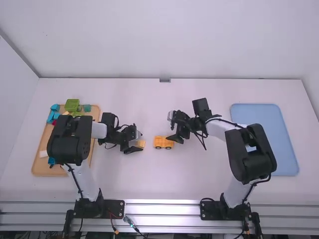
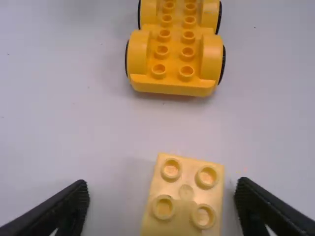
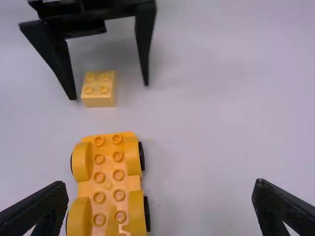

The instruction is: Assemble lego blocks to make yellow taxi

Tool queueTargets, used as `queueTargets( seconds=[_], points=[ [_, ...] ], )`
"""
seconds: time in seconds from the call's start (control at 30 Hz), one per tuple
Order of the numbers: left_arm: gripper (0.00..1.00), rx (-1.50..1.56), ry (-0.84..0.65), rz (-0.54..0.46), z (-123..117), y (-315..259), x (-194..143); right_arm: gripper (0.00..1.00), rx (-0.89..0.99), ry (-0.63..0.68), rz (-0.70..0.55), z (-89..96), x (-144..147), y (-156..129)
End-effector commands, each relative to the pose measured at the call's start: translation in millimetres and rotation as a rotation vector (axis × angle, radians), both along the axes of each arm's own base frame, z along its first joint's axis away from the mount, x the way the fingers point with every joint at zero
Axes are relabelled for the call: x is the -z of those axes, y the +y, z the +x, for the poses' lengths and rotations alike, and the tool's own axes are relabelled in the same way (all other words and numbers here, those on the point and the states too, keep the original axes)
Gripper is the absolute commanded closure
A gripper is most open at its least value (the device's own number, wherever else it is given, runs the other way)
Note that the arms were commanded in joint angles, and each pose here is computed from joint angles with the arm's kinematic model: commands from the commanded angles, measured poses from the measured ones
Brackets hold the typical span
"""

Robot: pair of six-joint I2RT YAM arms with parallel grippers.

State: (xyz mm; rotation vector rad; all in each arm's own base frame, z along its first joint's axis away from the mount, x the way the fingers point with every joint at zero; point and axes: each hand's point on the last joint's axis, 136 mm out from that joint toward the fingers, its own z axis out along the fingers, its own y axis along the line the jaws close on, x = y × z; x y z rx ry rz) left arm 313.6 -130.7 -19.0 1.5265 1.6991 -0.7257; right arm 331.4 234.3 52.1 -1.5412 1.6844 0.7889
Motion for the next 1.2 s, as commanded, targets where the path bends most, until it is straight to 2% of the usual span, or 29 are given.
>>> queueTargets(
  seconds=[0.0, 0.13, 0.27, 0.47, 0.6, 0.67, 0.77, 0.9, 1.0, 1.1, 1.17],
  points=[
    [0.26, 0.004, 0.024, -0.005, -7.6, -2.4, 4.7, 0.01, -0.042, 0.033, 0.086, -11.8, -7.1, 3.3],
    [0.3, 0.0, 0.024, -0.001, -9.1, -0.3, 6.5, 0.01, -0.059, 0.01, 0.133, -12.3, -12.5, 4.7],
    [0.46, 0.0, 0.025, 0.018, -9.2, 0.5, 9.1, 0.01, -0.069, 0.008, 0.116, -17.6, -7.0, 8.8],
    [0.48, -0.01, 0.034, 0.018, -9.7, 3.5, 9.6, 0.01, -0.063, -0.01, 0.06, -17.5, 0.7, 13.3],
    [0.51, -0.009, 0.03, 0.018, -11.4, 3.3, 11.1, 0.01, -0.062, -0.008, 0.067, -17.2, -0.2, 12.4],
    [0.63, -0.004, 0.012, 0.018, -12.9, 1.6, 12.9, 0.01, -0.055, -0.006, 0.066, -15.8, 0.0, 10.4],
    [0.66, -0.004, -0.018, 0.018, -14.3, 1.5, 15.8, 0.01, -0.051, 0.004, 0.065, -16.4, 0.5, 10.0],
    [0.64, -0.013, -0.036, 0.008, -15.6, 0.7, 17.0, 0.01, -0.052, 0.01, 0.063, -17.6, 1.1, 10.3],
    [0.57, -0.072, 0.003, -0.008, -9.6, 1.8, 15.6, 0.01, -0.051, 0.021, 0.057, -19.3, 2.6, 9.5],
    [0.43, -0.105, 0.026, -0.01, -4.3, 3.2, 14.6, 0.01, -0.047, 0.029, 0.048, -20.3, 4.9, 8.3],
    [0.43, -0.093, 0.026, -0.003, -4.5, 2.3, 14.4, 0.01, -0.047, 0.03, 0.048, -20.4, 4.8, 8.4]
  ],
)
